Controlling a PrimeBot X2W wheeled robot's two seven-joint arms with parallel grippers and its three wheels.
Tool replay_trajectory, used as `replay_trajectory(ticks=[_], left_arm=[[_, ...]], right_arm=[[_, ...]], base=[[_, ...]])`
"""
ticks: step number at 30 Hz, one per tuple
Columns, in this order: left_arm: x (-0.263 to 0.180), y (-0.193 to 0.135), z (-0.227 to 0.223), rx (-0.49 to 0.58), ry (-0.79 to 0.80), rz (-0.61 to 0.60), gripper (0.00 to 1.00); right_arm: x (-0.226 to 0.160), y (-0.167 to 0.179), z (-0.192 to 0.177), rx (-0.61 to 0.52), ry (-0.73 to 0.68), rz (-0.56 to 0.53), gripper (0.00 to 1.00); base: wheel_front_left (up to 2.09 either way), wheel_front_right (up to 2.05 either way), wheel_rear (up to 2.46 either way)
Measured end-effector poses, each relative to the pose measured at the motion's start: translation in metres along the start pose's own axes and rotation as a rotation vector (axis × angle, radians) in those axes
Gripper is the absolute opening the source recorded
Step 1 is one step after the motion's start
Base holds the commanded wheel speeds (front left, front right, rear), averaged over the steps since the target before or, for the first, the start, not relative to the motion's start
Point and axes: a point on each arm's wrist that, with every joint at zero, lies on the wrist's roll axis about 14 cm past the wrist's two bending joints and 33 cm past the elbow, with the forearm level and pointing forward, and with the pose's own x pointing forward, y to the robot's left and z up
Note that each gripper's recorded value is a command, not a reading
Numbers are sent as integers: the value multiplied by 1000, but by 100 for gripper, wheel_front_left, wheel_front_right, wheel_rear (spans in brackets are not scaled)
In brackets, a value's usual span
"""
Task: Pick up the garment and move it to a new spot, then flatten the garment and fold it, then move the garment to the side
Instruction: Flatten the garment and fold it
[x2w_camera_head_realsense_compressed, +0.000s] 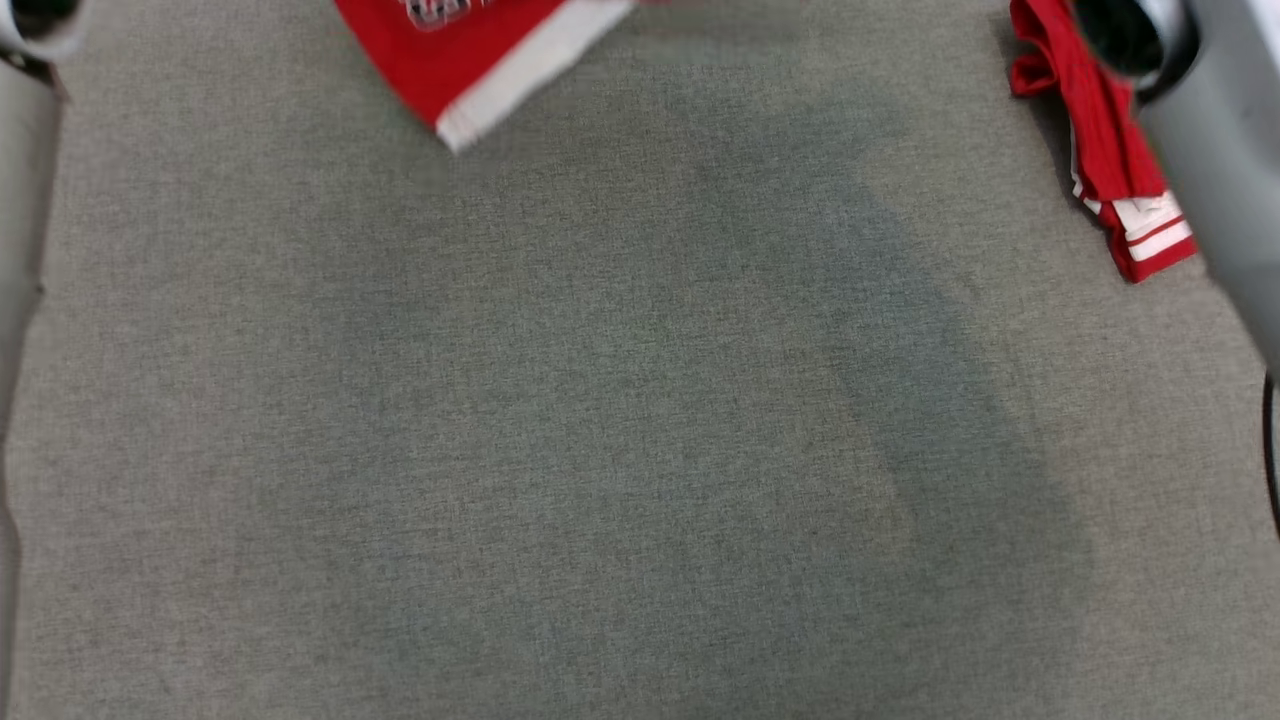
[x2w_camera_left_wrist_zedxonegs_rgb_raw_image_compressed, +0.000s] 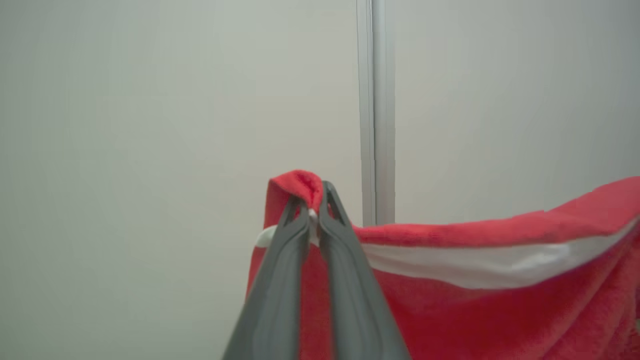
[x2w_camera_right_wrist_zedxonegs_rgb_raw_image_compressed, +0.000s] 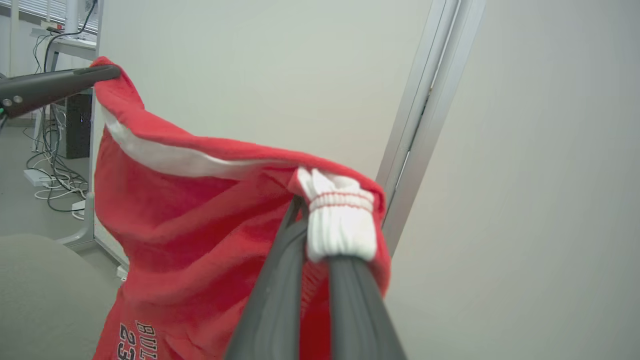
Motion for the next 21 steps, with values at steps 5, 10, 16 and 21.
replay_trajectory(ticks=[5, 10, 16, 21], left_arm=[[10, 4, 23, 8, -59, 1, 0], [6, 4, 1, 3, -20, -7, 0], [-28, 7, -57, -53, 103, 20, 0], [-73, 7, -80, -119, 153, 73, 0]], right_arm=[[15, -8, 13, -26, -15, -3, 0], [16, 2, -13, -18, 29, 33, 0], [-16, 36, -78, 59, 147, 96, 0], [-58, 69, -96, 136, 202, 144, 0]], base=[[0, 0, 0], [0, 0, 0], [0, 0, 0], [0, 0, 0]])
